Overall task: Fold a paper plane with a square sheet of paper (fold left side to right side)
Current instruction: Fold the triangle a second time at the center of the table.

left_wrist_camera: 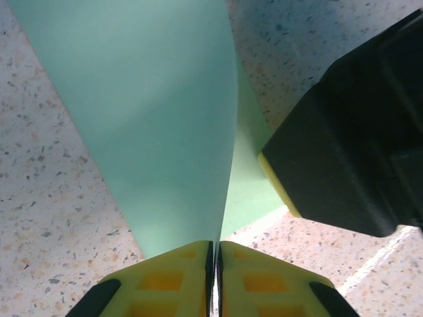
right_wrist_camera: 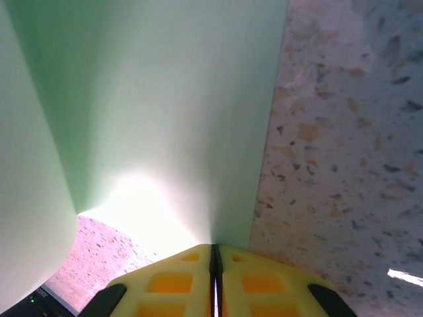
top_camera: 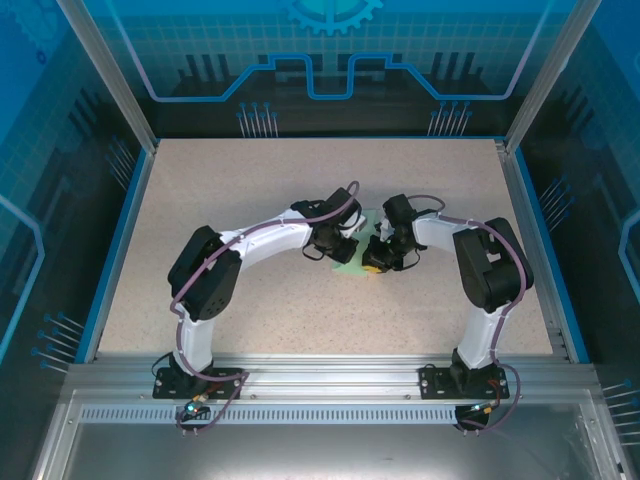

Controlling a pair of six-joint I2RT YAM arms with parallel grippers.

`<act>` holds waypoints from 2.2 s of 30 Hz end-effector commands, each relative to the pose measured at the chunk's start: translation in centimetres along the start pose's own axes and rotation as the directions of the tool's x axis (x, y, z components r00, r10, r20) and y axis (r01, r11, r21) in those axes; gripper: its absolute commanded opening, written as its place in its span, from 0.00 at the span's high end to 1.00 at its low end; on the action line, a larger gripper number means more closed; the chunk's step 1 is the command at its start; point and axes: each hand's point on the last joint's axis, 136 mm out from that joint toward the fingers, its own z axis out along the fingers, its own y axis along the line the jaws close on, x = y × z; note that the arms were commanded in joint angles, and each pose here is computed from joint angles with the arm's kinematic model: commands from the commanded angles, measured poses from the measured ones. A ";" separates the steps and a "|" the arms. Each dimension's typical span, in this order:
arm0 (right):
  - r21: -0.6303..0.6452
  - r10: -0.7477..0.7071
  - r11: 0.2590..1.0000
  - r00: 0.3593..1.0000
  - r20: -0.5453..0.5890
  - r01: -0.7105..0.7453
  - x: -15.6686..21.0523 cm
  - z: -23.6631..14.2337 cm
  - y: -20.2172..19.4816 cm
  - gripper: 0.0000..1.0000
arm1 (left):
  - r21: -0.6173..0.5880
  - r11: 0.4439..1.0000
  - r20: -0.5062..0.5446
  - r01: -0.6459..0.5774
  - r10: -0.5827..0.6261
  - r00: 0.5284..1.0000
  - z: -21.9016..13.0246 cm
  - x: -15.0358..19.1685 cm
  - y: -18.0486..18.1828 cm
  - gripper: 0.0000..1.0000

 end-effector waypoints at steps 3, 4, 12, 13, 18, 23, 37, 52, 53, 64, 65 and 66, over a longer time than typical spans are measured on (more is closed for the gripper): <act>0.059 0.002 0.998 0.999 -0.043 0.001 1.0 0.9 -1.1 0.89 | 0.019 1.000 -0.038 -0.006 0.007 0.999 0.6 0.3 0.2 0.86; 0.059 -0.002 0.998 0.999 -0.043 0.004 1.0 0.9 -1.0 0.89 | 0.014 1.000 -0.043 -0.010 0.011 0.999 0.7 0.4 0.4 0.86; 0.062 -0.006 0.998 0.999 -0.046 0.009 1.0 0.9 -0.9 0.89 | -0.048 0.999 -0.055 -0.016 0.013 0.998 1.0 0.2 2.6 0.86; 0.061 -0.007 0.998 0.999 -0.047 0.010 1.0 0.8 -0.9 0.89 | -0.051 0.999 -0.053 -0.016 0.013 0.999 1.1 0.0 2.8 0.85; 0.066 -0.014 0.998 0.999 -0.051 0.017 1.1 0.8 -0.9 0.89 | -0.058 0.998 -0.050 -0.028 0.025 0.998 1.4 -0.8 3.2 0.85; 0.067 -0.015 0.998 0.998 -0.056 0.019 1.3 0.7 -0.9 0.89 | -0.064 0.997 -0.062 -0.041 0.037 0.997 2.1 -1.2 3.4 0.86; 0.068 -0.017 0.997 0.998 -0.064 0.021 1.4 0.8 -1.0 0.89 | -0.089 0.995 -0.078 -0.043 0.036 0.996 3.4 -1.5 4.4 0.85; 0.076 -0.015 0.997 0.997 -0.072 0.021 1.5 1.0 -1.2 0.88 | -0.095 0.995 -0.087 -0.038 0.029 0.996 4.5 -1.8 5.0 0.85; 0.078 -0.016 0.997 0.997 -0.072 0.021 1.6 1.0 -1.2 0.88 | -0.095 0.995 -0.089 -0.038 0.029 0.996 4.6 -1.8 4.9 0.85; 0.079 -0.015 0.997 0.997 -0.073 0.021 1.6 1.0 -1.3 0.88 | -0.117 0.993 -0.097 -0.035 0.024 0.995 5.1 -1.7 5.5 0.85; 0.079 -0.015 0.997 0.997 -0.073 0.021 1.6 1.0 -1.3 0.88 | -0.118 0.992 -0.098 -0.036 0.024 0.995 5.1 -1.7 5.5 0.85; 0.079 -0.014 0.997 0.997 -0.073 0.020 1.6 1.0 -1.3 0.88 | -0.119 0.992 -0.097 -0.034 0.023 0.995 5.2 -1.8 5.6 0.85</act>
